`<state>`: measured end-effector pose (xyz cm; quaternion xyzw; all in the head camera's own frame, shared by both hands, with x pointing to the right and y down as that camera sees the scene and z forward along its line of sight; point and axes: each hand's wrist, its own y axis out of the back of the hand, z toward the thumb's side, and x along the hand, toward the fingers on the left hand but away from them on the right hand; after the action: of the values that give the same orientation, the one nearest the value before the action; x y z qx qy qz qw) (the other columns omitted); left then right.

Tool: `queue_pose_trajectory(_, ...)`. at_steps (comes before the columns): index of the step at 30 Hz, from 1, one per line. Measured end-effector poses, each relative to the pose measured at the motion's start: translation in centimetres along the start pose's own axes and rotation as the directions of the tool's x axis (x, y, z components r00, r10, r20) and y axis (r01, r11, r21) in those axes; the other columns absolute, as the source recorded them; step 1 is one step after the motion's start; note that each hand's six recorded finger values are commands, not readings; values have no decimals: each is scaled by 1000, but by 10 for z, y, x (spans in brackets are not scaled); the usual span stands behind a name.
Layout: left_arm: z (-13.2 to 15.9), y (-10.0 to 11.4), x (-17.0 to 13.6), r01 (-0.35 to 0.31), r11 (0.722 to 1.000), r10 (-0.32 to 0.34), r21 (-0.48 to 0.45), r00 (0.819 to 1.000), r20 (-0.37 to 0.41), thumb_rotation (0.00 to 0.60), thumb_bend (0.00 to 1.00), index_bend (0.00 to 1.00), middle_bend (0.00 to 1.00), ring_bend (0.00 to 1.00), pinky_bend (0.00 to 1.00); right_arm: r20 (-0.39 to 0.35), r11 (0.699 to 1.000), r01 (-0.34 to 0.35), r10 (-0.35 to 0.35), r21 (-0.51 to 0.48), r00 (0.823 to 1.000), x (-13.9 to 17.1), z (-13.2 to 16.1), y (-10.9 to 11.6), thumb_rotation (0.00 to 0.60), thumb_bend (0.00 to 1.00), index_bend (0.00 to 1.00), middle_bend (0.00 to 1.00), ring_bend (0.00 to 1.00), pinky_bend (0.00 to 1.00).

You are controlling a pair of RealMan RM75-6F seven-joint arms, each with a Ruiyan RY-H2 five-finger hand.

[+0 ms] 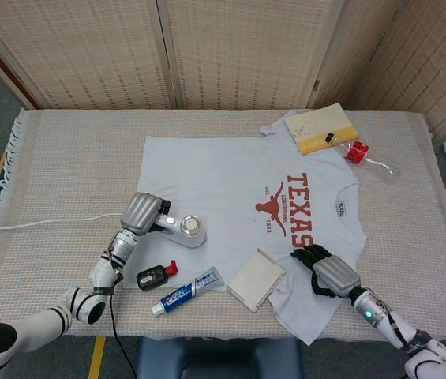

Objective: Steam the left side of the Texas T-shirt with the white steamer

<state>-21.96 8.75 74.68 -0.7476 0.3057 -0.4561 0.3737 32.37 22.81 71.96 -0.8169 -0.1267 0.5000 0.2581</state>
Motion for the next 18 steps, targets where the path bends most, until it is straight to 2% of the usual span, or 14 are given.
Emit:
queue_pose_trajectory(4, -7, -7, 8, 7, 999, -6, 31, 999, -39, 600, 433, 961, 1000, 846, 637, 1, 1000, -1, 1, -2, 1000, 0, 0, -1, 403, 1000, 0, 75, 0, 37)
queue_pose_trajectory(10, -34, -10, 17, 5, 997, 5, 73, 991, -134, 600, 432, 962, 1000, 846, 637, 9, 1000, -2, 2, -3, 1000, 0, -2, -1, 404, 1000, 0, 75, 0, 37)
queue_pose_trajectory(18, -78, -2, 18, -15, 997, 35, 75, 961, -273, 600, 430, 960, 1000, 846, 640, 10, 1000, -1, 2, -8, 1000, -2, -1, -1, 405, 1000, 0, 75, 0, 37)
